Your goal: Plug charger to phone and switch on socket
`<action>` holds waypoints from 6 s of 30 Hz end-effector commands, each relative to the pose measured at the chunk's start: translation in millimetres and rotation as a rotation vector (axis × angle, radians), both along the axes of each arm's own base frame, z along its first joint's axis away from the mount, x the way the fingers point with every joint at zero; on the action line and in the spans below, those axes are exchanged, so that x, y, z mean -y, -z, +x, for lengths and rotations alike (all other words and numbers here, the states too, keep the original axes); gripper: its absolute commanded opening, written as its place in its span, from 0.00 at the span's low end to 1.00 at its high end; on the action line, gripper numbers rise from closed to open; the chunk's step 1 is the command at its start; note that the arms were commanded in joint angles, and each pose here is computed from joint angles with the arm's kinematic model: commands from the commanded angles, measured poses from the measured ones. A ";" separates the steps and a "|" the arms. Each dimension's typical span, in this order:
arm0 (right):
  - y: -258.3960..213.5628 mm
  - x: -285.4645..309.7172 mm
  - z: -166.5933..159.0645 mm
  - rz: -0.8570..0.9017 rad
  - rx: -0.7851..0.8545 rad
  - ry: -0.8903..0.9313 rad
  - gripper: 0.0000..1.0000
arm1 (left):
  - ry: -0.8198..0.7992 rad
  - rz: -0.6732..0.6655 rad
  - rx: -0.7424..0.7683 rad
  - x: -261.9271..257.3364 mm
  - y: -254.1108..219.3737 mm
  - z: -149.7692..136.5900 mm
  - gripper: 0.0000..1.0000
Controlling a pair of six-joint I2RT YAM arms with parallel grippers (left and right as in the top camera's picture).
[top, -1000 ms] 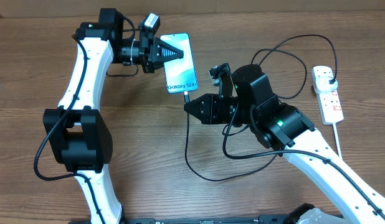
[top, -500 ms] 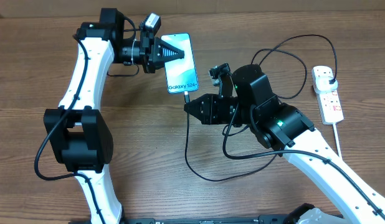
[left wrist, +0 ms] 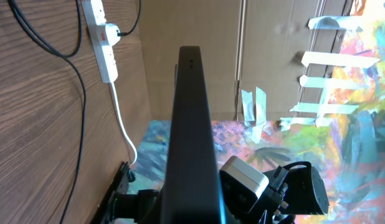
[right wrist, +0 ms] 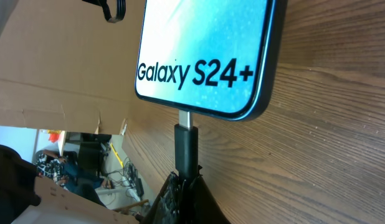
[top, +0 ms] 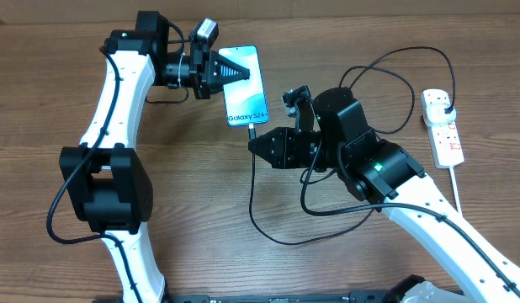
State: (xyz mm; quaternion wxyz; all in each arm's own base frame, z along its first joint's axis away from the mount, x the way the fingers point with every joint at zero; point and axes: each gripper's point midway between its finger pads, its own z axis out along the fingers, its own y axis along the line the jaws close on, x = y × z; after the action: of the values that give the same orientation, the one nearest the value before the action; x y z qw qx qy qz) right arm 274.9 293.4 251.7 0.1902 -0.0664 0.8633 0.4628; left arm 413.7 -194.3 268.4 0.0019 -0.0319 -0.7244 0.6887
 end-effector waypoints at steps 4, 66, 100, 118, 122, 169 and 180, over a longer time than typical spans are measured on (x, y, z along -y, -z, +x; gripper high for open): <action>1.6 -0.1 0.9 -0.002 0.001 0.010 0.04 | 0.034 -0.060 -0.009 10.7 -15.3 -8.0 0.04; 4.5 3.1 16.1 0.009 0.003 0.042 0.04 | 0.036 -0.064 0.042 10.9 -16.0 -4.5 0.04; 13.3 25.2 49.8 -0.018 0.047 0.118 0.04 | 0.051 -0.063 -0.001 17.2 -15.9 -9.3 0.04; 13.9 26.6 50.6 -0.019 0.048 0.117 0.04 | 0.068 -0.063 0.008 24.0 -15.9 -12.6 0.04; 16.5 25.1 43.8 -0.015 0.019 0.092 0.24 | 0.064 -0.066 0.050 22.3 -16.5 -8.5 0.04; 62.6 72.3 24.6 -0.181 -0.182 0.136 0.64 | 0.062 0.648 -0.214 -42.0 244.0 7.8 0.07; 67.0 75.3 20.3 -0.201 -0.205 0.138 0.66 | 0.078 0.738 -0.226 -52.8 262.9 3.5 0.25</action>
State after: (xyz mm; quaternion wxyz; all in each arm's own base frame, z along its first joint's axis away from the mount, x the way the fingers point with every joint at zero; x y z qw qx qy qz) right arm 293.3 220.4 185.7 0.1216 0.0223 0.9208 0.3699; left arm 419.7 -144.8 14.2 0.1091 0.0146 -0.9112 0.3970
